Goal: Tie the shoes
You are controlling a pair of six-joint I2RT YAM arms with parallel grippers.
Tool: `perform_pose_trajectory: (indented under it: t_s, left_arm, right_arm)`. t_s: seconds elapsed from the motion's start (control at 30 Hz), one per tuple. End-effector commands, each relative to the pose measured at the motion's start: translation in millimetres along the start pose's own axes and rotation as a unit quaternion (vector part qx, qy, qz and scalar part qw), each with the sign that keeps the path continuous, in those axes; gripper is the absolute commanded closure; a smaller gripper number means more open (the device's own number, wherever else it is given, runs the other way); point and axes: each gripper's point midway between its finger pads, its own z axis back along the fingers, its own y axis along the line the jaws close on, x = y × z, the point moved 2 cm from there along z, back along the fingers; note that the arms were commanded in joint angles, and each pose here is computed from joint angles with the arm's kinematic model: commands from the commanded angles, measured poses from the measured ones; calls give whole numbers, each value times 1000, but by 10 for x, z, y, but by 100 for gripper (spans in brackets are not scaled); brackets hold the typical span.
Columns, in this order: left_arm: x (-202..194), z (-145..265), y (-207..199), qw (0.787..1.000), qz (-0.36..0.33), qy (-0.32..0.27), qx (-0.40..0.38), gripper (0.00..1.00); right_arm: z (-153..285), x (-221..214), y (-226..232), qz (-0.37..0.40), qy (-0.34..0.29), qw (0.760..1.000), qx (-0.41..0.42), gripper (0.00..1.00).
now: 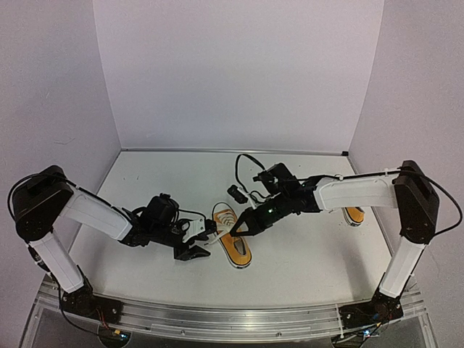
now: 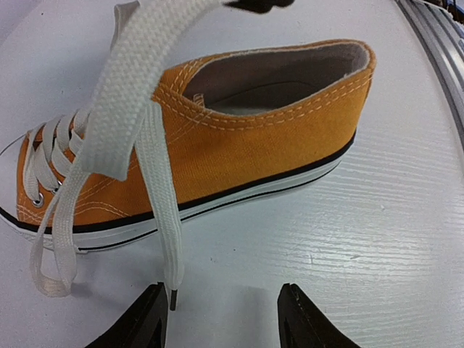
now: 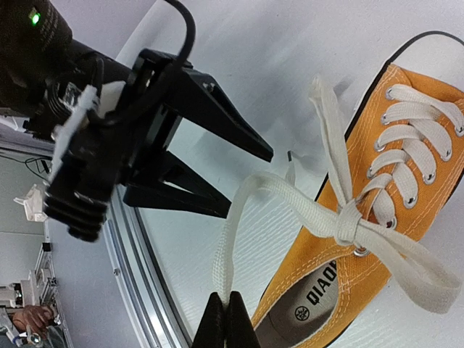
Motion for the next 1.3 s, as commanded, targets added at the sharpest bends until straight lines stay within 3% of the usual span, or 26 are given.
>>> perform_pose_trajectory:
  t_s: [0.0, 0.4, 0.47, 0.6, 0.7, 0.97, 1.27]
  left_arm:
    - [72, -113, 183, 999, -27, -11, 31, 47]
    - [8, -283, 181, 999, -43, -1, 31, 56]
    - [10, -298, 180, 999, -44, 0, 30, 63]
    - [84, -286, 100, 998, -54, -3, 14, 90]
    - [211, -238, -61, 998, -63, -18, -6, 100]
    - [568, -200, -417, 994, -86, -53, -31, 100]
    - [761, -176, -509, 992, -96, -76, -37, 100]
  right_arm:
    - [17, 267, 77, 3, -35, 999, 0, 100]
    - [-48, 352, 61, -29, -41, 998, 24, 99]
    - [-46, 358, 53, -32, -42, 998, 25, 99]
    - [-32, 387, 21, -39, -47, 998, 24, 100]
    - [-24, 425, 3, -45, -53, 997, 25, 100]
    - [-148, 464, -27, -60, -46, 996, 42, 97]
    - [-195, 421, 37, -65, -30, 995, 66, 67]
